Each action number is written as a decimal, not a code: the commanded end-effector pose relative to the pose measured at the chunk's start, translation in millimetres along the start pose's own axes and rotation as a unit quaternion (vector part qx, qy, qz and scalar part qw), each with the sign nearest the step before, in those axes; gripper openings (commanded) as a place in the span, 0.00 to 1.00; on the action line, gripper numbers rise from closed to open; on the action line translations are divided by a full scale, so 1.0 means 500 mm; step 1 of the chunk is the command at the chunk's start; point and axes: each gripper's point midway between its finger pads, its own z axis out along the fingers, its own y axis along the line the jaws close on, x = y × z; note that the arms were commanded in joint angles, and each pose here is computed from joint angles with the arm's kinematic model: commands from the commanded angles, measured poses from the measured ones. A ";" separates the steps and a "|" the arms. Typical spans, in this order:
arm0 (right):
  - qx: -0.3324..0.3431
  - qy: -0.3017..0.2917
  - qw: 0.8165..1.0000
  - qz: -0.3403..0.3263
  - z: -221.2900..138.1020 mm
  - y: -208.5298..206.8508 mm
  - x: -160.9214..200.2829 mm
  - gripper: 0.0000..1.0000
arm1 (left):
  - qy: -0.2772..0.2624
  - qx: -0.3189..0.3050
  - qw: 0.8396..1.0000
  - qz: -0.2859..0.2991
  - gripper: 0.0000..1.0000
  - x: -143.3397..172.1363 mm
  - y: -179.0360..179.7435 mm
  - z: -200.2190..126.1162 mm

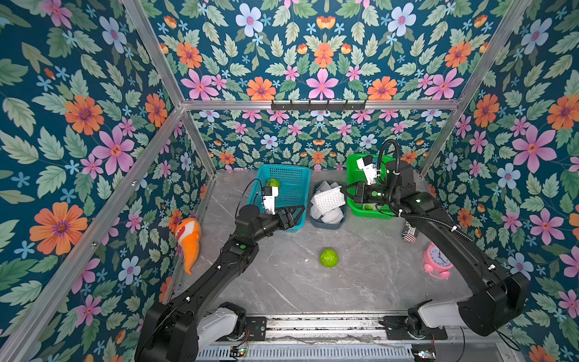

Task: Sleeve custard apples in foam nets
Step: Open the foam net.

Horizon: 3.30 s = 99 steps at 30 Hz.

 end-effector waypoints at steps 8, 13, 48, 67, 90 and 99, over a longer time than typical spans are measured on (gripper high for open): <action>-0.046 -0.022 0.999 0.009 -0.016 0.041 -0.014 0.00 | -0.008 0.121 0.993 0.016 0.72 -0.018 -0.098 -0.012; -0.059 -0.022 0.998 0.015 -0.016 0.048 -0.011 0.00 | -0.002 0.135 0.991 0.015 0.71 -0.017 -0.111 -0.006; -0.101 -0.012 0.995 0.010 -0.017 0.083 0.001 0.00 | 0.013 0.141 0.990 0.014 0.24 -0.001 -0.118 0.015; -0.129 0.002 0.992 0.015 -0.010 0.101 0.020 0.00 | 0.019 0.166 0.986 0.013 0.40 -0.003 -0.136 0.027; -0.121 -0.031 0.992 0.008 -0.077 0.078 0.010 0.45 | 0.055 0.194 0.979 0.025 0.00 0.023 -0.160 0.013; -0.198 -0.015 0.979 -0.034 -0.106 0.126 0.045 0.56 | 0.080 0.224 0.971 0.007 0.00 0.031 -0.177 0.012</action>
